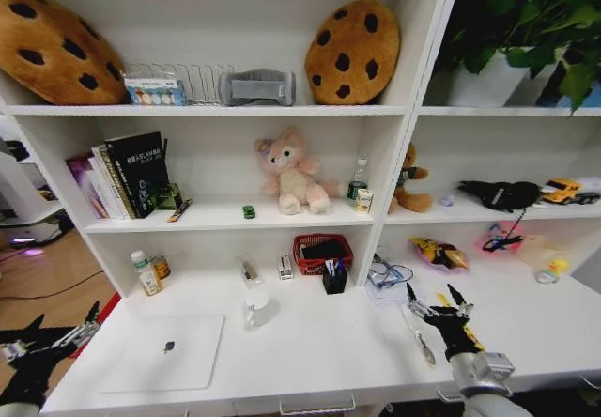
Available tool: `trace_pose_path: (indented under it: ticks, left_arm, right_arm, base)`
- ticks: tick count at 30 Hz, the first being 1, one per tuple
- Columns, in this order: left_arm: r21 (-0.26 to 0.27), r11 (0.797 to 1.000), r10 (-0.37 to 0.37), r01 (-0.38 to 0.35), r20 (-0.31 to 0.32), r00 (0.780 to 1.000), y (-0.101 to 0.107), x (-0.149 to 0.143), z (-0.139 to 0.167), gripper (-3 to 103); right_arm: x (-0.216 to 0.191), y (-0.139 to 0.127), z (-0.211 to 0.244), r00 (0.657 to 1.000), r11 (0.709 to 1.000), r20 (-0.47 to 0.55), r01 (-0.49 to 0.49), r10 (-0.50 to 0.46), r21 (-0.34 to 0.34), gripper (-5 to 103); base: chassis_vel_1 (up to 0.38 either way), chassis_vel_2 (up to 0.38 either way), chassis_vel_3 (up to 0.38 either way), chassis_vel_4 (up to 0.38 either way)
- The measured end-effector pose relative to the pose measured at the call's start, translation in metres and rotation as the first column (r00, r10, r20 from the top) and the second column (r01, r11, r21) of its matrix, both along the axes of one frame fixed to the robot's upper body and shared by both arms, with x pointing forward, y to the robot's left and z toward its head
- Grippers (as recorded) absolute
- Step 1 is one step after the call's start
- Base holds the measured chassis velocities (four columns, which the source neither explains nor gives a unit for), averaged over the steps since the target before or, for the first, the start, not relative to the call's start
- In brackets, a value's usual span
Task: Organize the objects on the table.
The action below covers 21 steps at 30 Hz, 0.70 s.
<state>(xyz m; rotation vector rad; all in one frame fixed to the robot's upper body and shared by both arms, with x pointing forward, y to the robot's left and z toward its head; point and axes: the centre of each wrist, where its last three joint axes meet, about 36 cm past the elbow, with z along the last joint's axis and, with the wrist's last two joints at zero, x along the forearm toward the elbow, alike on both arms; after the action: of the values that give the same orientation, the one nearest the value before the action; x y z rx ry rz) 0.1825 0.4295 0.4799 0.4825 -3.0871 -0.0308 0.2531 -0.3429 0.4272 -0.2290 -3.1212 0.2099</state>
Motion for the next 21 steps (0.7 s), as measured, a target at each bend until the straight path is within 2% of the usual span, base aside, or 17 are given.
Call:
trace_pose_path:
  ticks: [11, 21]
  left_arm:
    - [0.000, 1.000, 0.000, 0.000, 0.000, 1.000, 0.0000, 0.0000, 0.0000, 100]
    - [0.000, 1.000, 0.000, 0.000, 0.000, 1.000, 0.0000, 0.0000, 0.0000, 100]
  right_arm:
    - [0.0000, 0.0000, 0.0000, 1.000, 1.000, 0.000, 0.000, 0.000, 0.000, 100]
    - [0.0000, 0.0000, 0.0000, 1.000, 1.000, 0.000, 0.000, 0.000, 0.000, 100]
  base:
    - [0.140, -0.130, -0.152, 0.126]
    - [0.300, -0.238, -0.290, 0.239]
